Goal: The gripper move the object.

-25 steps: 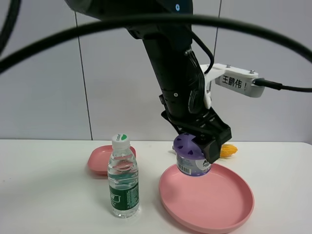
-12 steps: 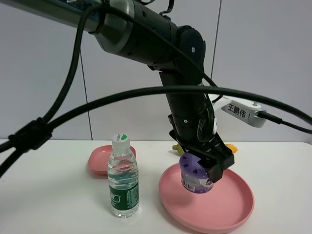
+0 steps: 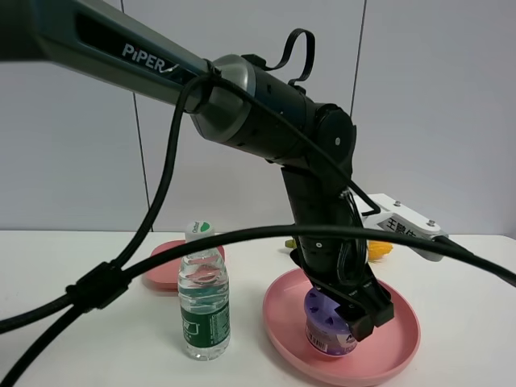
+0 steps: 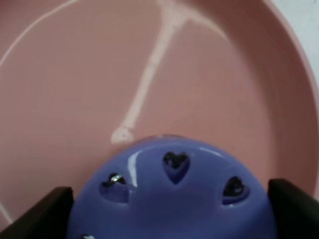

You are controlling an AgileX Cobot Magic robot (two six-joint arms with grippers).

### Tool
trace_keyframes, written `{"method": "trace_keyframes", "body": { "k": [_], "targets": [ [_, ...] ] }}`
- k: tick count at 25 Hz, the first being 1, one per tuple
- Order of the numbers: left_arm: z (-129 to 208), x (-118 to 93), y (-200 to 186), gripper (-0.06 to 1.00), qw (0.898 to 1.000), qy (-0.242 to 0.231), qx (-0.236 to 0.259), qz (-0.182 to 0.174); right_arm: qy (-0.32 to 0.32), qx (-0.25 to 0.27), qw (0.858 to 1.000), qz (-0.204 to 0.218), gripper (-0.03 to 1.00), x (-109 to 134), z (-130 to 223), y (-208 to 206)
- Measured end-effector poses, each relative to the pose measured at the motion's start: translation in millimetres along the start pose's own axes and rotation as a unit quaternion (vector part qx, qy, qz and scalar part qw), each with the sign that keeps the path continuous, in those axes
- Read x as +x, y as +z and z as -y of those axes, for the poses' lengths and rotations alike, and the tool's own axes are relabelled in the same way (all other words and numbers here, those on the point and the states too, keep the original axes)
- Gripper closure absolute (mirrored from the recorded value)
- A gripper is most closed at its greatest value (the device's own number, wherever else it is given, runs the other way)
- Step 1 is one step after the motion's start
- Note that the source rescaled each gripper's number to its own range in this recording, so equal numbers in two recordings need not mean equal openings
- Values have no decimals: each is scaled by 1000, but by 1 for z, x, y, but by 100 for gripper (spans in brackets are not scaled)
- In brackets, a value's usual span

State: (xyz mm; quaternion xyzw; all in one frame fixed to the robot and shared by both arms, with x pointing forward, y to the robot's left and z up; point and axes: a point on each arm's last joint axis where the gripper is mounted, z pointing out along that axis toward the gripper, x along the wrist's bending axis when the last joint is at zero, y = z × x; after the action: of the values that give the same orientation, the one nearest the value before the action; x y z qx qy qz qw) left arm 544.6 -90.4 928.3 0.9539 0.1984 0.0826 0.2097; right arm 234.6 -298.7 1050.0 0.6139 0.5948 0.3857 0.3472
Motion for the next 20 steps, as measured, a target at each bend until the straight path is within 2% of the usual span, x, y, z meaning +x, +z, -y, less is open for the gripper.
{"method": "trace_keyframes", "body": {
  "k": [10,11,12,14,15,17,20],
  "targets": [
    [-2,1,1,93,1000,1,-14,-4,0,0,1000,0,-3,0,0,0],
    [-3,1,1,89,1000,1,-16,-5,0,0,1000,0,-3,0,0,0],
    [-3,1,0,72,1000,1,-19,-6,0,0,1000,0,-3,0,0,0],
    [-5,2,0,25,1000,0,-30,-9,0,0,1000,0,-3,0,0,0],
    [-6,2,0,12,999,0,-34,-10,0,0,1000,0,-3,0,0,0],
    [-7,2,0,0,999,0,-36,-11,0,0,1000,0,-3,0,0,0],
    [-6,2,0,-2,999,0,-34,-10,0,0,1000,0,-3,0,0,0]
  ]
}}
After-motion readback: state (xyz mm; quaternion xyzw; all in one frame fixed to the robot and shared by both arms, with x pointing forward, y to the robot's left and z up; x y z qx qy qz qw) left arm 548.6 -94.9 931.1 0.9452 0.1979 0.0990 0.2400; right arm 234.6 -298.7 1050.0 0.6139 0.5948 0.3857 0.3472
